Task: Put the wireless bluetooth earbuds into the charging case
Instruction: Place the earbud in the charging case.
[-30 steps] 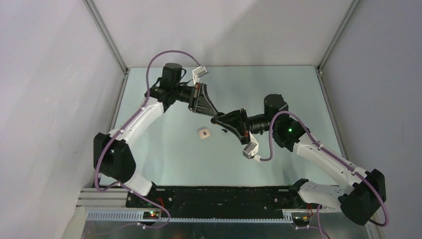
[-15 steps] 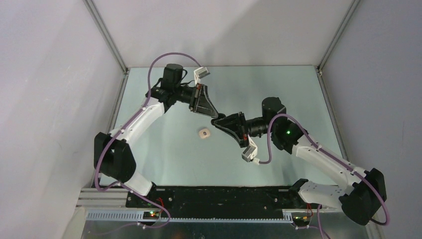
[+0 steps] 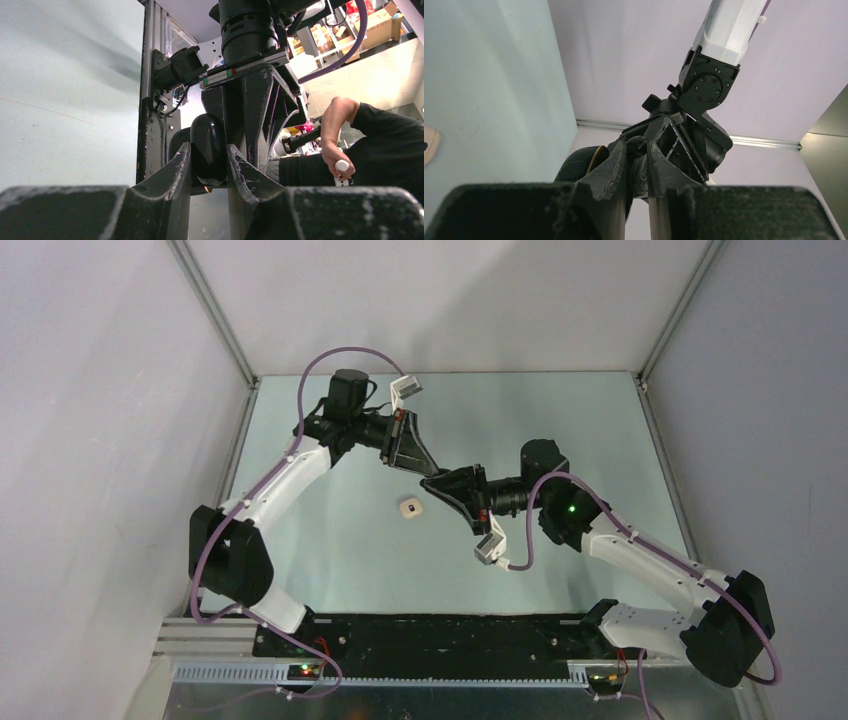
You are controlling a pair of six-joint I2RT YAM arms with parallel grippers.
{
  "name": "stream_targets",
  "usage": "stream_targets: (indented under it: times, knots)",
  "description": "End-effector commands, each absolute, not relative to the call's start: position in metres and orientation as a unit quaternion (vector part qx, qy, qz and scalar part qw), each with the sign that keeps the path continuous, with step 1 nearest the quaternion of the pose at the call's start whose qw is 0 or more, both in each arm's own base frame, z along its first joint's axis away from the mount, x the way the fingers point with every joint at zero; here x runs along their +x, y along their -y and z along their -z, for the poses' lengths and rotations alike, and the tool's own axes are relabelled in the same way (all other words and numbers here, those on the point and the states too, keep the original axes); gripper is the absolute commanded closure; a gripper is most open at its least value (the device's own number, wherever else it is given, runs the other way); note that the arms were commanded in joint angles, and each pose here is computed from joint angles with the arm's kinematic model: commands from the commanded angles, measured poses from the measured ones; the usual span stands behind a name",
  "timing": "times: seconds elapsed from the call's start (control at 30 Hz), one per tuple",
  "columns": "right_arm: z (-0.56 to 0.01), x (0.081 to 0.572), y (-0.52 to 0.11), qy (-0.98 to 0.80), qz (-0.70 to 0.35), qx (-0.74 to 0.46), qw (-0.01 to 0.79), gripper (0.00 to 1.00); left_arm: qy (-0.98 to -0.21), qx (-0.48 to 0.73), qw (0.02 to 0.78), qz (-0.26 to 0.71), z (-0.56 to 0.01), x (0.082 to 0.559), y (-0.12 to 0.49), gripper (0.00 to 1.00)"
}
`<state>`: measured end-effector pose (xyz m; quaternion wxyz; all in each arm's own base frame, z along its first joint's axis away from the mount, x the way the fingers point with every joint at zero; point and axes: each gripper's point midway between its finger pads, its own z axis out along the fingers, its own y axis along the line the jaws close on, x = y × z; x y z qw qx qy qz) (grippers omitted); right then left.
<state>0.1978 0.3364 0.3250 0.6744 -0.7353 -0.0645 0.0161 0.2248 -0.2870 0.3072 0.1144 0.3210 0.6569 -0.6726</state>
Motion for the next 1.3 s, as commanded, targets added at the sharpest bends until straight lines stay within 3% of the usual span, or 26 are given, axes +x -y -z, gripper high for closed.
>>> stream_targets:
  times: [0.0, 1.0, 1.13, 1.27]
  knots:
    - [-0.331, 0.198, -0.336, 0.07, 0.002, -0.732, 0.677, 1.0, -0.643, 0.335, 0.113, 0.679, -0.315, 0.216, 0.285, 1.0]
    - [-0.304, 0.205, -0.324, 0.038, 0.018, -0.77, 0.636, 1.0, -0.633, 0.341, 0.1, 0.688, -0.318, 0.21, 0.283, 1.0]
    - [-0.3, 0.206, -0.322, 0.02, 0.013, -0.775, 0.631, 0.97, -0.632, 0.341, 0.099, 0.688, -0.318, 0.211, 0.283, 1.0]
    - [-0.3, 0.208, -0.32, 0.004, 0.011, -0.777, 0.63, 0.85, -0.634, 0.335, 0.089, 0.691, -0.316, 0.212, 0.284, 1.0]
